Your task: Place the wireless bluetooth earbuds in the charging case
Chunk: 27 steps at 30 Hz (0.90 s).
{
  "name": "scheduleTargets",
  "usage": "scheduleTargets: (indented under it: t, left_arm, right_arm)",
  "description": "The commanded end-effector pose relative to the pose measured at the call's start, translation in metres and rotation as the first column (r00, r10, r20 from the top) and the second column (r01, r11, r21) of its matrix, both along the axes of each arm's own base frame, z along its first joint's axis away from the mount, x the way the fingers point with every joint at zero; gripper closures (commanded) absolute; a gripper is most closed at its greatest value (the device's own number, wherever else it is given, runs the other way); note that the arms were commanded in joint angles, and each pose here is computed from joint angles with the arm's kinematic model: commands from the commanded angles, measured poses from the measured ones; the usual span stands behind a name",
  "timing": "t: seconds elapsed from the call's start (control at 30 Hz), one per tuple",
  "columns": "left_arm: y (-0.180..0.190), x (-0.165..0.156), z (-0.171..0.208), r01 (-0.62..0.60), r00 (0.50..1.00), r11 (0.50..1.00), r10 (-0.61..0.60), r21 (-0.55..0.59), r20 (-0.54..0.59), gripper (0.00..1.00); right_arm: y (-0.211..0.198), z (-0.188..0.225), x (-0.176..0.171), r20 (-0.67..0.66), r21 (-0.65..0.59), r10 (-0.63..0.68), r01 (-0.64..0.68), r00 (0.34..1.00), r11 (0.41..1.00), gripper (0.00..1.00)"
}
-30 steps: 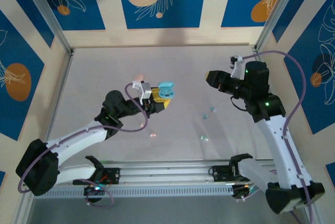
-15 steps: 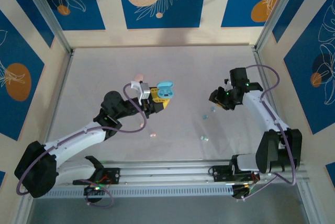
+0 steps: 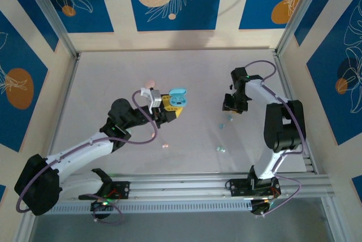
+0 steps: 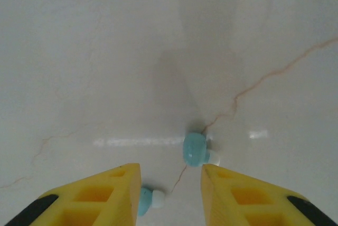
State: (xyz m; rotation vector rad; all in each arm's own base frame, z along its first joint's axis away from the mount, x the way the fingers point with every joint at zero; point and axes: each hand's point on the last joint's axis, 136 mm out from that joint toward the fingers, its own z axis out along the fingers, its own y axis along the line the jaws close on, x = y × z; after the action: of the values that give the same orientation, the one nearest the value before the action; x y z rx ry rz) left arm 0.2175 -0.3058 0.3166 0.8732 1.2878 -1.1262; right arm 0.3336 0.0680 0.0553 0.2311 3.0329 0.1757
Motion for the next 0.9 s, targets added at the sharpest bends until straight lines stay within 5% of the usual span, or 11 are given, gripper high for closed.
scheduleTargets:
  t: [0.0, 0.87]
  left_arm:
    - [-0.001, -0.008, 0.006, 0.014, 1.000, 1.000, -0.014, -0.010, 0.028, 0.68]
    - [-0.002, -0.006, 0.002, 0.012, 1.000, 1.000, -0.012, -0.001, 0.022, 0.67]
  right_arm:
    - [-0.012, -0.004, -0.005, -0.047, -0.091, 0.043, -0.047, 0.998, 0.995, 0.63]
    - [-0.006, -0.033, -0.005, -0.119, -0.066, 0.129, -0.137, 0.985, 0.988, 0.67]
